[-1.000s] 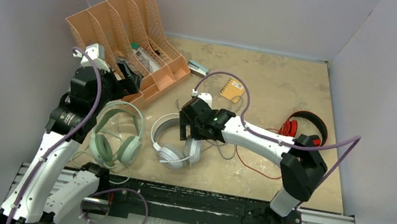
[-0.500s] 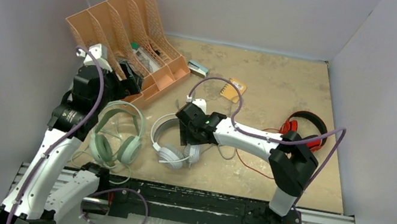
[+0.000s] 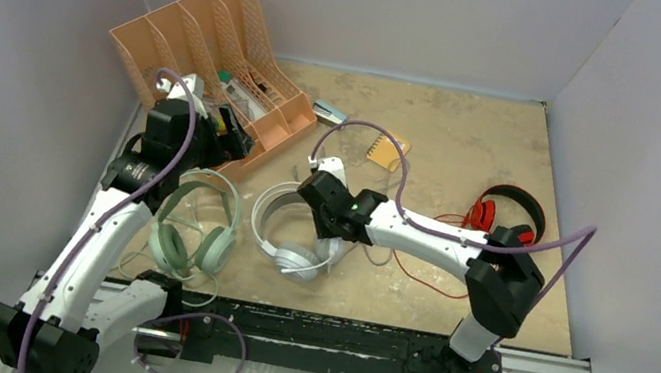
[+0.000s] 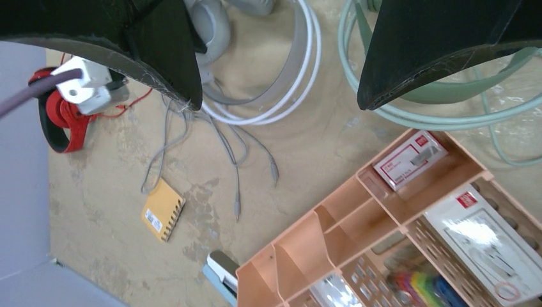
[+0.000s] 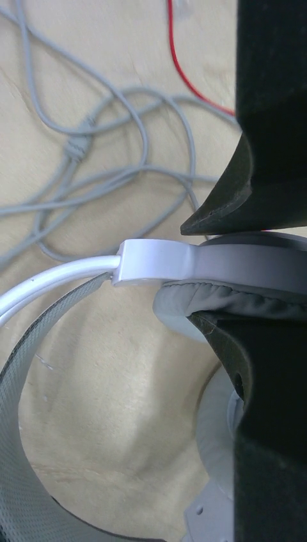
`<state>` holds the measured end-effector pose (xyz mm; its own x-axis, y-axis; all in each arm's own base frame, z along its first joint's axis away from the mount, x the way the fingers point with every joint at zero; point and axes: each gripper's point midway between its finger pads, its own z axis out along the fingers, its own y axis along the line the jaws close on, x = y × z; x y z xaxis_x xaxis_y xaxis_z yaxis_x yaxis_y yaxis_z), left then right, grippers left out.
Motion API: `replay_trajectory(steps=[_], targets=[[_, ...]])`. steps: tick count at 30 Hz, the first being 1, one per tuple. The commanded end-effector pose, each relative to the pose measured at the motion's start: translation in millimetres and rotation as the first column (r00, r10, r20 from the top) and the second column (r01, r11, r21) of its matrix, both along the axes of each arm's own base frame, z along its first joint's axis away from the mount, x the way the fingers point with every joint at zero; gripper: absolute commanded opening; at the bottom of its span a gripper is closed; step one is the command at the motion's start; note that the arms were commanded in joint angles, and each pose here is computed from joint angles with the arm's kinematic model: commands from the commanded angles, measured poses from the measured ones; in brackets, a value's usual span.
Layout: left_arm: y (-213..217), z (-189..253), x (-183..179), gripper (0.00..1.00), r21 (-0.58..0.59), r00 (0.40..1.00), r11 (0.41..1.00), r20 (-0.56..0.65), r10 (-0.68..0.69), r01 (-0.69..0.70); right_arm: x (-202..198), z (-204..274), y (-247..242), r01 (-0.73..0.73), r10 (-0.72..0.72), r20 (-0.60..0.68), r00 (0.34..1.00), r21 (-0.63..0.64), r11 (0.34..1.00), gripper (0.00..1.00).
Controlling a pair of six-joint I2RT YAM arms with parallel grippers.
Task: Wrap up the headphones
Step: Pick up the headphones from the center of the board.
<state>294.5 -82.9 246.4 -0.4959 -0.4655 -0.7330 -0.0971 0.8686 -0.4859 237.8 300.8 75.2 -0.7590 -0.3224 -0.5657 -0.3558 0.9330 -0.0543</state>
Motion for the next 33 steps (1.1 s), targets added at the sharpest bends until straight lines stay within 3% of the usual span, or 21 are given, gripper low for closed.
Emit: replay_trajectory(steps=[1, 8, 15, 19, 25, 33], targets=[[-21.3, -6.0, 0.4, 0.9, -0.041, 0.992, 0.992, -0.03, -0.12, 0.119, 36.5, 59.2, -1.4, -0.071, 0.077, 0.249, 0.966, -0.034, 0.997, 0.09], [-49.2, -31.7, -7.3, 0.88, 0.035, 0.967, 0.973, -0.123, -0.223, 0.229, 51.2, 88.6, 0.3, -0.225, 0.249, 0.363, 0.898, -0.107, 0.968, 0.0], [-49.7, -56.4, -12.2, 0.87, 0.226, 0.956, 0.942, -0.216, -0.2, 0.249, 41.6, 122.6, 1.1, -0.358, 0.358, 0.445, 0.821, -0.089, 0.93, 0.0], [-67.4, -63.1, -15.5, 0.87, 0.272, 0.942, 0.914, -0.236, -0.241, 0.302, 32.0, 133.6, 5.2, -0.425, 0.399, 0.462, 0.792, -0.053, 0.904, 0.0], [-103.0, -62.9, -23.1, 0.88, 0.287, 0.923, 0.882, -0.215, -0.32, 0.373, 29.8, 135.1, 3.2, -0.434, 0.41, 0.459, 0.788, -0.058, 0.899, 0.0], [-96.8, -75.7, -20.7, 0.77, 0.448, 0.943, 0.837, -0.249, -0.221, 0.315, 23.9, 140.1, 0.6, -0.453, 0.418, 0.471, 0.777, -0.043, 0.89, 0.0]])
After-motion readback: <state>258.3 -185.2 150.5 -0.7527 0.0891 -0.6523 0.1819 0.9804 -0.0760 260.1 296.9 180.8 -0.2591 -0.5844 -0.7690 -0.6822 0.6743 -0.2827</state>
